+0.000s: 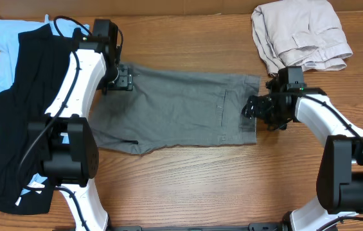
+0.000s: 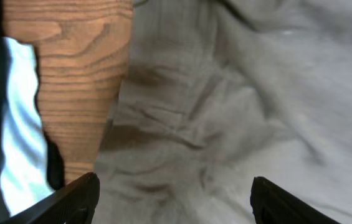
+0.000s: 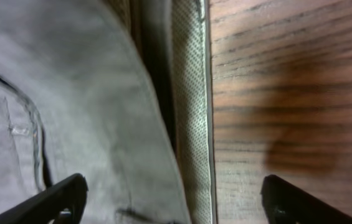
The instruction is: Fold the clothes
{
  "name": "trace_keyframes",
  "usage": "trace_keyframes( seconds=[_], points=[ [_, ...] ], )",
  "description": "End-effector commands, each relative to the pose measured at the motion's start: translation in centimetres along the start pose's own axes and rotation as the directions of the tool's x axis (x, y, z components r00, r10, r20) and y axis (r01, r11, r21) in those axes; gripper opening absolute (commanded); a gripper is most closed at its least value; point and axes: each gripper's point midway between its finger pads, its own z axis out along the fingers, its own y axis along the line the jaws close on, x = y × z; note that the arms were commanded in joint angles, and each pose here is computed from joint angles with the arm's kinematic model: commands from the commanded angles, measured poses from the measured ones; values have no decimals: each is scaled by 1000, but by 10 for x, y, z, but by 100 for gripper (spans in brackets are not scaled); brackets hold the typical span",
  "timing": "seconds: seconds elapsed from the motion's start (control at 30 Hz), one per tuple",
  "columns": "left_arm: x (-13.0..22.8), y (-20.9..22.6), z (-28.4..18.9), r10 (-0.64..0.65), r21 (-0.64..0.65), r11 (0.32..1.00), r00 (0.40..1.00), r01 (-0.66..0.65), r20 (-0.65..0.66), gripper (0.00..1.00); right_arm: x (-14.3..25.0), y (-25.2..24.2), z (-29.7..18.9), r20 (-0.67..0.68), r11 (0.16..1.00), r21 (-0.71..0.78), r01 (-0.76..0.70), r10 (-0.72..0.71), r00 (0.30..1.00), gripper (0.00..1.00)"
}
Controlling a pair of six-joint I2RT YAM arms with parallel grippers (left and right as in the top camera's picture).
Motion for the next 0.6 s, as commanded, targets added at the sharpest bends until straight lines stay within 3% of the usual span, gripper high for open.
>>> trace_keyframes(
  seconds=[0.0,0.2,0.57],
  points=[
    [18,11,27,8,-54,998,999,-10,-37,80,8,-8,11,-3,1000,10,-2,2,1000,88],
    [38,16,52,-26,-65,998,997,21,-72,80,7,-10,19,32,1000,-2,-18,18,999,88],
    [55,30,77,-129,-75,990,988,123,-81,80,4,-8,26,43,996,-29,-84,86,995,69]
  ],
)
